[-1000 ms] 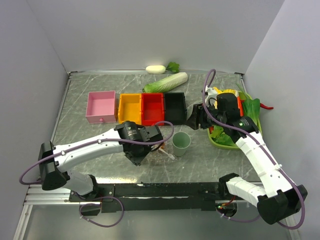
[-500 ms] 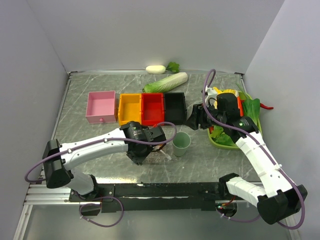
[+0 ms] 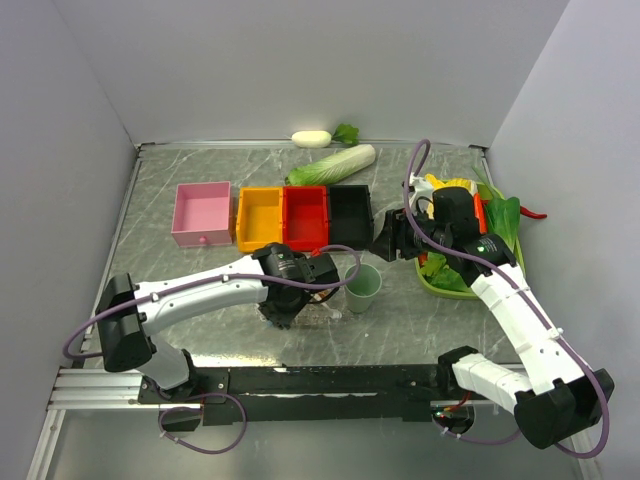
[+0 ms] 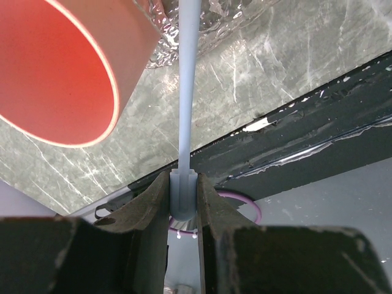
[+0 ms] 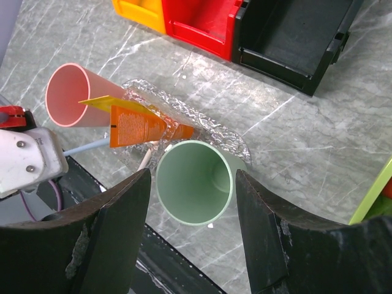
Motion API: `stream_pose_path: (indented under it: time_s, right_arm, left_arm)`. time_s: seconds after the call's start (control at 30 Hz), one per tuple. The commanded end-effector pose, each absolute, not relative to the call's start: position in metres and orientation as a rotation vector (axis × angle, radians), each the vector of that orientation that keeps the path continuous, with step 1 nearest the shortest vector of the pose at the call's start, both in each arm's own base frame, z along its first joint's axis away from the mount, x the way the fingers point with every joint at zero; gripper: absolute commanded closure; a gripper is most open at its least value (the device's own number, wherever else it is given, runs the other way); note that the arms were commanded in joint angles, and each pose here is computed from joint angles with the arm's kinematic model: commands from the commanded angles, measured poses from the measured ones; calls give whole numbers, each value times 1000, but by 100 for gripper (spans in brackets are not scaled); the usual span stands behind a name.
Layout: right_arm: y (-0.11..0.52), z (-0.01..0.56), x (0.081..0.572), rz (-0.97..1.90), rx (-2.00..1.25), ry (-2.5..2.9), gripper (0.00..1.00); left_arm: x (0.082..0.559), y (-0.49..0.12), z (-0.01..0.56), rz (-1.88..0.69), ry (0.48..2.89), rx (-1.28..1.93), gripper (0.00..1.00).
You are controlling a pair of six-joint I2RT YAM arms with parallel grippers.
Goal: Prepare toiletry sets of a toothbrush and toothpaste on the tray
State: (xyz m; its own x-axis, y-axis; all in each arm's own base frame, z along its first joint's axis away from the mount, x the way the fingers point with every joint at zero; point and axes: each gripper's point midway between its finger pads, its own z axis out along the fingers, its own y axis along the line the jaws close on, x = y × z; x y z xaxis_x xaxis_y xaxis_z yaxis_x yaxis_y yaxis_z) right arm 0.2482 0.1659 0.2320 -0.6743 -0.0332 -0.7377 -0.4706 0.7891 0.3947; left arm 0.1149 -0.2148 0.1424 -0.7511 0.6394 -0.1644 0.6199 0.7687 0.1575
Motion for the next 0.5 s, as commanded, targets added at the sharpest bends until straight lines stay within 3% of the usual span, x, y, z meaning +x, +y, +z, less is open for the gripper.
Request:
stream_pose_path:
  time_s: [0.0,0.23,0.47]
  right_arm:
    - [166,244,253,749,-380,2152,35]
    - [167,243,253,755,-384,2154,34]
    - [167,243,253,754,-382,2156,34]
  left_arm:
    - [124,-225,148,134,2715,958,99]
    - [127,-229,142,142,2715,969,99]
    - [128,-230,138,162,2723,975,92]
